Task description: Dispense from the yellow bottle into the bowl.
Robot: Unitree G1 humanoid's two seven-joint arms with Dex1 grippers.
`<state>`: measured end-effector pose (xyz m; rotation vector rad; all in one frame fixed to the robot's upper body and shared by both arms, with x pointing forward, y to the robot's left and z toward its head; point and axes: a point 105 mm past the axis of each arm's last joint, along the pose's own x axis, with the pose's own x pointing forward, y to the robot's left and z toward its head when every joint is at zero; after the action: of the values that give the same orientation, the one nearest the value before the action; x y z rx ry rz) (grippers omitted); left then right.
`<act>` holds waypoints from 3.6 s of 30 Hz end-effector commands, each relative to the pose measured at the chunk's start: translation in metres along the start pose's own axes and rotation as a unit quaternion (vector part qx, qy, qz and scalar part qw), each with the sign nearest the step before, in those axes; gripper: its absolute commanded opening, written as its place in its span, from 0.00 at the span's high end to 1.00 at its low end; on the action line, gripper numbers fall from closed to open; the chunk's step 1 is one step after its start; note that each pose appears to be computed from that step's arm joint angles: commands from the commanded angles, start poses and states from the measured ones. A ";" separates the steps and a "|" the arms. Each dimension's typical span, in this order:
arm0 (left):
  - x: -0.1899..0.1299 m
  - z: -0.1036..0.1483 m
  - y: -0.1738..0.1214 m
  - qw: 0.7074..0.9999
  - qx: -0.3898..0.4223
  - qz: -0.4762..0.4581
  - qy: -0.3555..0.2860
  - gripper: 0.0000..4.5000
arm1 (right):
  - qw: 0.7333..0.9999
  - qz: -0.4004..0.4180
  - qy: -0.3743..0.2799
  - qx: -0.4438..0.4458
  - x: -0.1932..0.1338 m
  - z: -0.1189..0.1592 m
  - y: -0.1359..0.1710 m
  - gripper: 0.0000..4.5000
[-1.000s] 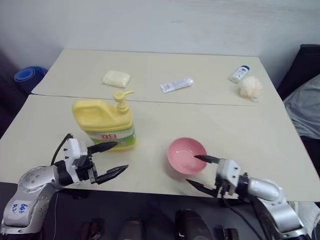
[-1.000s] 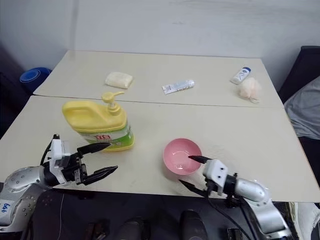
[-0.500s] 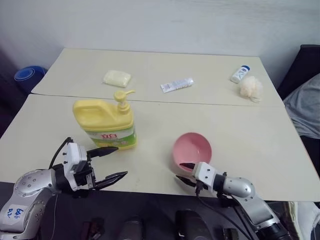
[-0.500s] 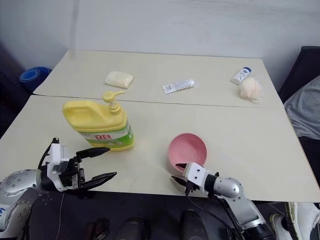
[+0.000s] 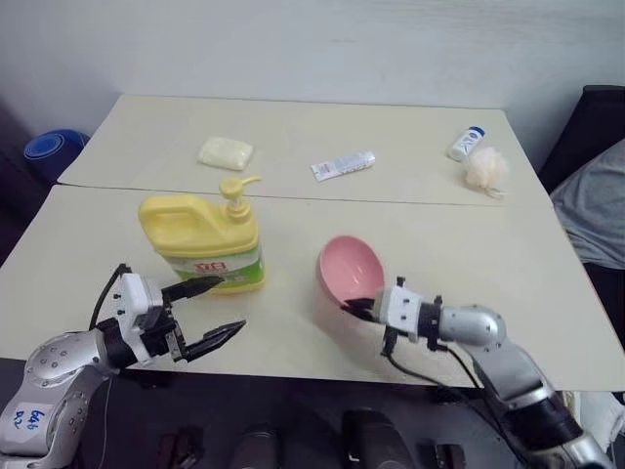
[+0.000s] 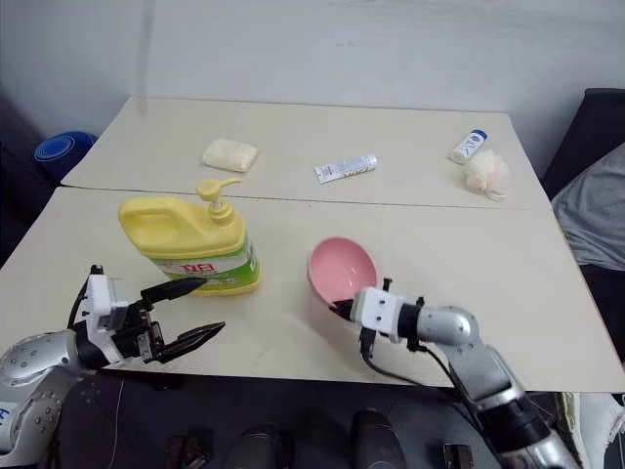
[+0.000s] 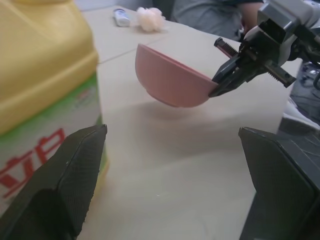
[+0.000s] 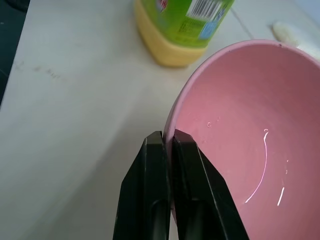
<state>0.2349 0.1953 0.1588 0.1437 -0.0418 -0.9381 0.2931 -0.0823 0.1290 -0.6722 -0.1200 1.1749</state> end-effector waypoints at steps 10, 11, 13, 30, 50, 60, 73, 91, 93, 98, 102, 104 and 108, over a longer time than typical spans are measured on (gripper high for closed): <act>-0.001 0.000 -0.011 1.000 0.019 -0.020 0.003 0.00 | 0.975 0.083 0.205 0.020 -0.031 -0.049 0.003 0.99; -0.001 -0.001 -0.012 1.000 0.018 -0.020 0.004 0.00 | 0.975 0.076 0.208 0.021 -0.030 -0.050 0.001 0.99; 0.000 -0.003 -0.012 1.000 0.018 -0.022 0.004 0.00 | 0.978 0.072 0.189 0.045 -0.024 -0.049 0.004 0.99; 0.009 -0.006 -0.014 0.999 0.015 -0.033 0.006 0.00 | 0.997 -0.014 0.063 0.040 0.002 -0.034 0.003 0.40; 0.015 0.014 -0.010 0.999 0.010 -0.047 -0.014 0.00 | 0.996 0.000 0.083 0.019 0.034 -0.021 -0.012 0.99; 0.027 0.129 0.007 0.990 0.035 -0.061 -0.124 0.09 | 0.991 0.056 0.062 -0.106 0.019 0.049 -0.070 1.00; 0.058 0.136 0.056 0.996 0.078 -0.004 -0.033 0.97 | 0.975 0.157 0.023 -0.154 0.044 0.103 -0.077 1.00; 0.059 0.105 0.067 0.999 0.036 0.023 -0.002 1.00 | 0.971 0.160 0.021 -0.177 0.056 0.128 -0.098 1.00; 0.062 0.102 0.067 0.999 0.034 0.024 0.002 1.00 | 0.970 0.166 0.021 -0.175 0.057 0.128 -0.096 1.00; 0.066 0.097 0.065 1.000 0.024 0.015 0.009 1.00 | 0.970 0.175 0.018 -0.169 0.058 0.126 -0.092 1.00; 0.069 0.084 0.064 0.998 0.023 0.009 0.050 1.00 | 0.969 0.180 0.019 -0.165 0.058 0.124 -0.089 1.00; 0.069 0.077 0.067 0.997 0.015 0.015 0.071 1.00 | 0.970 0.180 0.019 -0.164 0.058 0.124 -0.088 1.00; 0.071 0.063 0.067 0.994 -0.003 0.015 0.107 1.00 | 0.970 0.182 0.022 -0.161 0.059 0.121 -0.086 1.00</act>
<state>0.3168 0.1694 0.2720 0.2471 -0.0444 -0.9054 0.3452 -0.0056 0.2492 -1.0131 -0.0966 1.4800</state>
